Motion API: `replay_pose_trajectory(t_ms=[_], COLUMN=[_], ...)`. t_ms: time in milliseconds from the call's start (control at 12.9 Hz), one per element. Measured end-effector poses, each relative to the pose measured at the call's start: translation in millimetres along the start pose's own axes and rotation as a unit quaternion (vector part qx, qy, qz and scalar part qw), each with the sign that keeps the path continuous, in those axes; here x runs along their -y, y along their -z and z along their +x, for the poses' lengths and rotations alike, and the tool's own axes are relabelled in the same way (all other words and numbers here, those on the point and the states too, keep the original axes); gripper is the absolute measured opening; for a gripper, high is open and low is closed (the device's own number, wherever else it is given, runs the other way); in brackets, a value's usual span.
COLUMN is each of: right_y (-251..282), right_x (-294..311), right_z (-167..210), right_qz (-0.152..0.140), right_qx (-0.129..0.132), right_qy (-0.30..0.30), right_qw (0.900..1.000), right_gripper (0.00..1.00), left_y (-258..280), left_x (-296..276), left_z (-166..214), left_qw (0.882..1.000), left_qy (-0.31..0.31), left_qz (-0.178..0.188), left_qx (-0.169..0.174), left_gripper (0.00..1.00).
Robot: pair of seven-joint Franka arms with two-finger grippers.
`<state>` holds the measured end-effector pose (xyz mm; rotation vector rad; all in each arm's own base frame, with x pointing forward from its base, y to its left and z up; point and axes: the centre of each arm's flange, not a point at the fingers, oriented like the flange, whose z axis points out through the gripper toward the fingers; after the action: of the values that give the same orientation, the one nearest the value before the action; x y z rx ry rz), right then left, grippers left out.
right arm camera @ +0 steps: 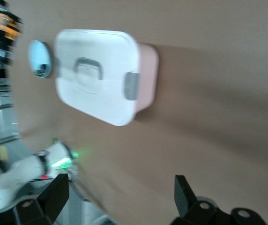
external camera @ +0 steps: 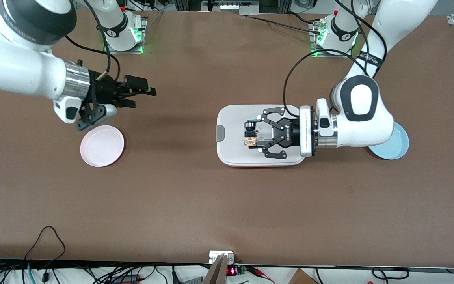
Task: Transfer orange switch to right arm and place
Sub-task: 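Carry the switch over the white box while the right gripper approaches, then close the right gripper on the switch held by the left gripper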
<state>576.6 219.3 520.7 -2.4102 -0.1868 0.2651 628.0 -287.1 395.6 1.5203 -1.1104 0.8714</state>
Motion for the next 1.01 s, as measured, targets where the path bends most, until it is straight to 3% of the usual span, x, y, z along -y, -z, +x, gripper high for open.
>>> replay_pose_trajectory(t_ms=[233,466,544,699,1010], right_y=[-22.0,-52.2,-61.7,-83.0,-140.6], right_x=[-4.0,-19.6,-25.4,-26.7,9.0], right_z=[22.1,51.9,61.7,75.0,81.2], right_qz=[0.137,0.271,0.3,0.342,0.374], right_qx=[0.008,0.01,0.002,-0.014,-0.055], right_qy=[-0.047,-0.108,-0.127,-0.154,-0.182], right_qw=[0.989,0.956,0.946,0.927,0.908], right_gripper=[1.0,1.0,1.0,1.0,1.0], left_y=[-3.1,-6.9,-8.1,-9.7,-12.5], left_x=[5.7,7.1,6.9,6.2,4.9], left_z=[-15.3,-20.6,-21.3,-21.5,-21.4], left_qw=[1.0,1.0,1.0,1.0,1.0], left_qy=[-0.007,-0.004,-0.004,-0.005,-0.005], left_qz=[0.0,-0.001,-0.001,-0.003,-0.005], left_qx=[-0.007,-0.015,-0.015,-0.014,-0.014], left_gripper=[0.72,0.72,0.72,0.72,0.72])
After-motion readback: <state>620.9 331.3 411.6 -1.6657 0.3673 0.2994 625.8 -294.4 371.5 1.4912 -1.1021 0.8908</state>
